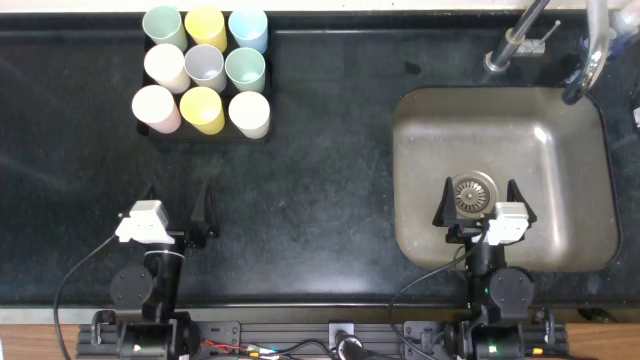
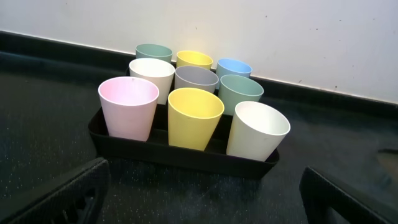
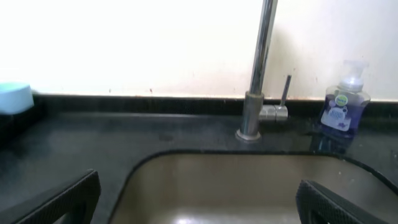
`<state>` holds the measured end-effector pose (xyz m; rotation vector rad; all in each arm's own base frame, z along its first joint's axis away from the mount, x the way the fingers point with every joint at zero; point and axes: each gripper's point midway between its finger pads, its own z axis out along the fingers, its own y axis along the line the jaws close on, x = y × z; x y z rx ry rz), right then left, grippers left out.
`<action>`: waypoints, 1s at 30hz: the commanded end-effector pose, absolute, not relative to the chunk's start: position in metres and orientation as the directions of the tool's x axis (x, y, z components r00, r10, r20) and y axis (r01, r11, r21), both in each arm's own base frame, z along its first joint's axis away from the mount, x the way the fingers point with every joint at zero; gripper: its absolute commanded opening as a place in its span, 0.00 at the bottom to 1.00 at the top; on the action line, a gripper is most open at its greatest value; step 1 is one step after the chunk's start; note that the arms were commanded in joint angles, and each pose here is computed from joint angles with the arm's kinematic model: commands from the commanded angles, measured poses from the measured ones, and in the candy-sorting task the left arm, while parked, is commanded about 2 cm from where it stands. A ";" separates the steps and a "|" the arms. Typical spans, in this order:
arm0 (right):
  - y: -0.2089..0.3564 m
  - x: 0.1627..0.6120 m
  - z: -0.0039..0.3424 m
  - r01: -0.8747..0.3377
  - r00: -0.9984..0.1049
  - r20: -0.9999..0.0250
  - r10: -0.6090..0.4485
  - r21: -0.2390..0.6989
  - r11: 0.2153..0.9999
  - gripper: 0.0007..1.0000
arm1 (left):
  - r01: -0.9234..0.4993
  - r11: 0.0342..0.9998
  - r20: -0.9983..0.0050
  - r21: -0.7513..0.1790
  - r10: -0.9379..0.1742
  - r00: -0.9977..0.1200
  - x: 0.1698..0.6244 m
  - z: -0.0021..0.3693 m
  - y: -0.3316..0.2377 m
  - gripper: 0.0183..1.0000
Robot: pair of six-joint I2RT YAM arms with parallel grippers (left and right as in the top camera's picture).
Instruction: Store Cups
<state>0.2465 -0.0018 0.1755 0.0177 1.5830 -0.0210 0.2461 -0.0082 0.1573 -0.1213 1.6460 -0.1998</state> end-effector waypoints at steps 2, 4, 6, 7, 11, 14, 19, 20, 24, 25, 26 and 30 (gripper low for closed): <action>-0.001 0.247 0.174 0.021 -0.006 -0.992 -0.123 -0.123 0.992 1.00 | 0.039 0.982 -0.980 -0.184 -0.181 -0.080 0.246 0.158 -0.007 1.00; -0.002 0.247 0.174 0.022 -0.008 -0.988 -0.157 -0.158 0.987 1.00 | 0.039 0.982 -0.980 -0.184 -0.181 -0.080 0.246 0.158 -0.007 1.00; -0.002 0.247 0.173 0.024 -0.009 -0.988 -0.157 -0.157 0.987 1.00 | 0.039 0.982 -0.980 -0.184 -0.181 -0.080 0.246 0.158 -0.007 1.00; -0.002 0.247 0.173 0.024 -0.009 -0.989 -0.146 -0.146 0.989 1.00 | 0.039 0.982 -0.980 -0.184 -0.181 -0.080 0.246 0.158 -0.007 1.00; -0.002 0.247 0.173 0.024 -0.008 -0.999 -0.052 -0.052 0.998 0.99 | 0.039 0.982 -0.980 -0.184 -0.181 -0.080 0.246 0.158 -0.007 1.00; -0.001 0.247 0.173 0.021 -0.007 -1.000 -0.027 -0.027 0.999 1.00 | 0.039 0.982 -0.980 -0.184 -0.181 -0.080 0.246 0.158 -0.007 1.00; -0.001 0.247 0.173 0.021 -0.007 -0.999 -0.031 -0.032 0.999 1.00 | 0.039 0.982 -0.980 -0.184 -0.181 -0.080 0.246 0.158 -0.007 1.00; -0.001 0.247 0.173 0.021 -0.007 -0.999 -0.031 -0.032 0.999 1.00 | 0.039 0.982 -0.980 -0.184 -0.181 -0.080 0.246 0.158 -0.007 1.00; -0.001 0.247 0.173 0.021 -0.006 -0.999 -0.031 -0.031 0.999 1.00 | 0.039 0.982 -0.980 -0.184 -0.181 -0.080 0.246 0.158 -0.007 1.00; -0.001 0.247 0.173 0.021 -0.006 -0.999 -0.031 -0.031 0.999 1.00 | 0.039 0.982 -0.980 -0.184 -0.181 -0.080 0.246 0.158 -0.007 1.00; -0.001 0.247 0.173 0.021 -0.006 -0.999 -0.031 -0.031 0.999 1.00 | 0.039 0.982 -0.980 -0.184 -0.181 -0.080 0.246 0.158 -0.007 1.00; -0.001 0.247 0.173 0.020 -0.006 -0.999 -0.031 -0.031 0.999 1.00 | 0.039 0.982 -0.980 -0.184 -0.181 -0.080 0.246 0.158 -0.007 1.00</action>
